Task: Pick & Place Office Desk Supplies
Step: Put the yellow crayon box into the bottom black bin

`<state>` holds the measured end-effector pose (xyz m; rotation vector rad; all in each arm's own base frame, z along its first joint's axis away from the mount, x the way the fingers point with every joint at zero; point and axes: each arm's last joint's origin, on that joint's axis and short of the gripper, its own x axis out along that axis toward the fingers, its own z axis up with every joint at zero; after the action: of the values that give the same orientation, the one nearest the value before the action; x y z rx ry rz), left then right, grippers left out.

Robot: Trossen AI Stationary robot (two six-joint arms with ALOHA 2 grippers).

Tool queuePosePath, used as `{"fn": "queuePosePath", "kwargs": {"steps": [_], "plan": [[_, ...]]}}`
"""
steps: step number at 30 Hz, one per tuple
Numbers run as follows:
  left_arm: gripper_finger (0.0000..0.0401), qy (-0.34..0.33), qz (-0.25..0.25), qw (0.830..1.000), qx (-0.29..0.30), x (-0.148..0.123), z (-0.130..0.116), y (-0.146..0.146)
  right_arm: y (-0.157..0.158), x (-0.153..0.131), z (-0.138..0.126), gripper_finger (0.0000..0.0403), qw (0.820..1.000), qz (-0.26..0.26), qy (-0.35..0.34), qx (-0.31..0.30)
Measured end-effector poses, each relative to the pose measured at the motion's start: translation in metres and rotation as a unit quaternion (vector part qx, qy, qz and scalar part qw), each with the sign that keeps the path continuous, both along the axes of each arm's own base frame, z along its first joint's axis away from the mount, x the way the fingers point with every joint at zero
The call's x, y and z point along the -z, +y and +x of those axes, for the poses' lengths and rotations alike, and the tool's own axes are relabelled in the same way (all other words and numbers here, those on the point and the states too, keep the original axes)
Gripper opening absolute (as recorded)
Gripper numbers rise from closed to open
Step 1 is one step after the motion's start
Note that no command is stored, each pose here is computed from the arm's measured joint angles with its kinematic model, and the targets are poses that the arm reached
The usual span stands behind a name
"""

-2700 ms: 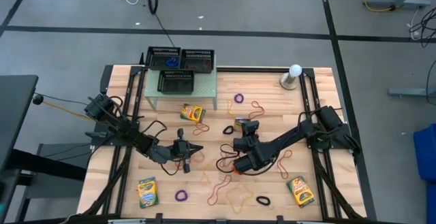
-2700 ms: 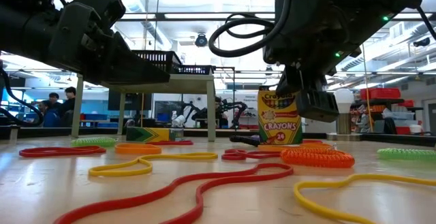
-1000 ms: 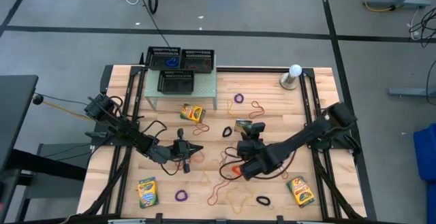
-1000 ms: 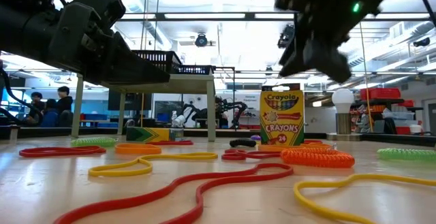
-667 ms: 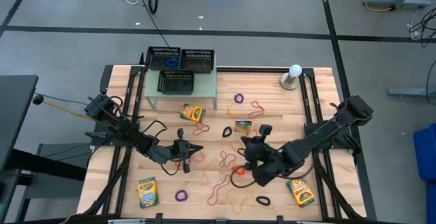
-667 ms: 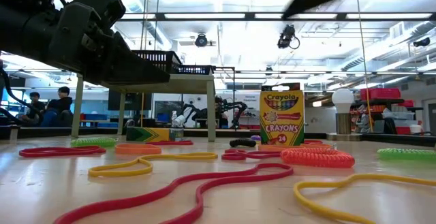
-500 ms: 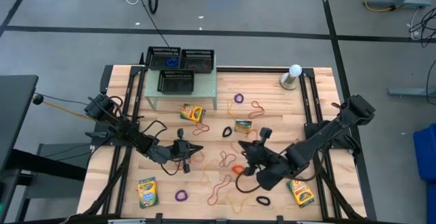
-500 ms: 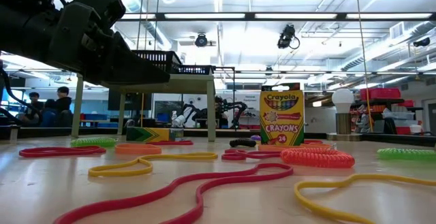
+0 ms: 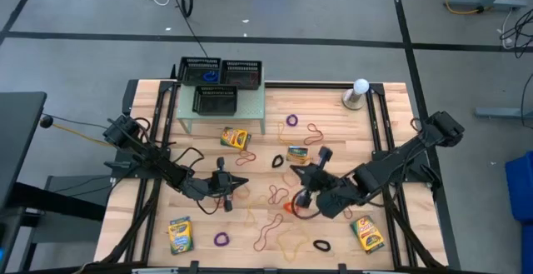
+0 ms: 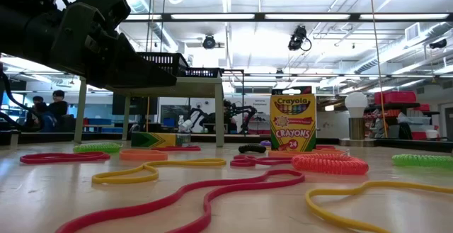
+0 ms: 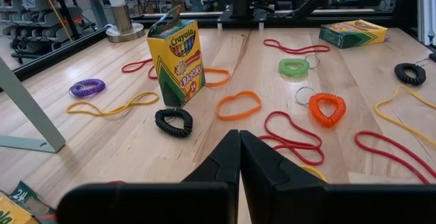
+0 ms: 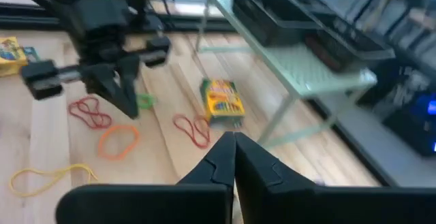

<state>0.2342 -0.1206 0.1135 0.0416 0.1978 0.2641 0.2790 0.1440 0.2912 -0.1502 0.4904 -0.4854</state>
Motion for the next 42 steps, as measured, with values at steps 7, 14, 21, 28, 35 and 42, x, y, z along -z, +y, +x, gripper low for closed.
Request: {"fn": "queuePosePath", "kwargs": {"steps": [7,14,21,28,35,42], "plan": [[0.0011,0.0,0.0,1.0,0.0,0.0,0.0,0.0,-0.042,-0.011,-0.016,0.0031,0.995,0.075,0.047,0.051],[0.0011,0.0,0.0,1.0,0.0,0.0,0.0,0.0,-0.076,-0.008,-0.018,0.0091,0.985,0.109,0.114,0.077],[0.0011,0.0,0.0,1.0,0.0,0.0,0.0,0.0,-0.086,-0.005,-0.029,0.0142,0.976,0.098,0.174,0.093],[0.0011,-0.014,-0.006,1.0,-0.009,-0.003,0.001,0.0,-0.09,0.009,-0.047,0.014,0.971,0.107,0.193,0.093],[0.0011,-0.008,0.002,1.0,-0.006,-0.002,0.0,0.0,-0.094,0.037,-0.078,0.0118,0.981,0.12,0.14,0.062],[0.0011,-0.026,-0.015,1.0,0.003,-0.008,0.008,0.002,-0.095,0.067,-0.099,0.0098,0.986,0.142,0.074,0.039]]}}
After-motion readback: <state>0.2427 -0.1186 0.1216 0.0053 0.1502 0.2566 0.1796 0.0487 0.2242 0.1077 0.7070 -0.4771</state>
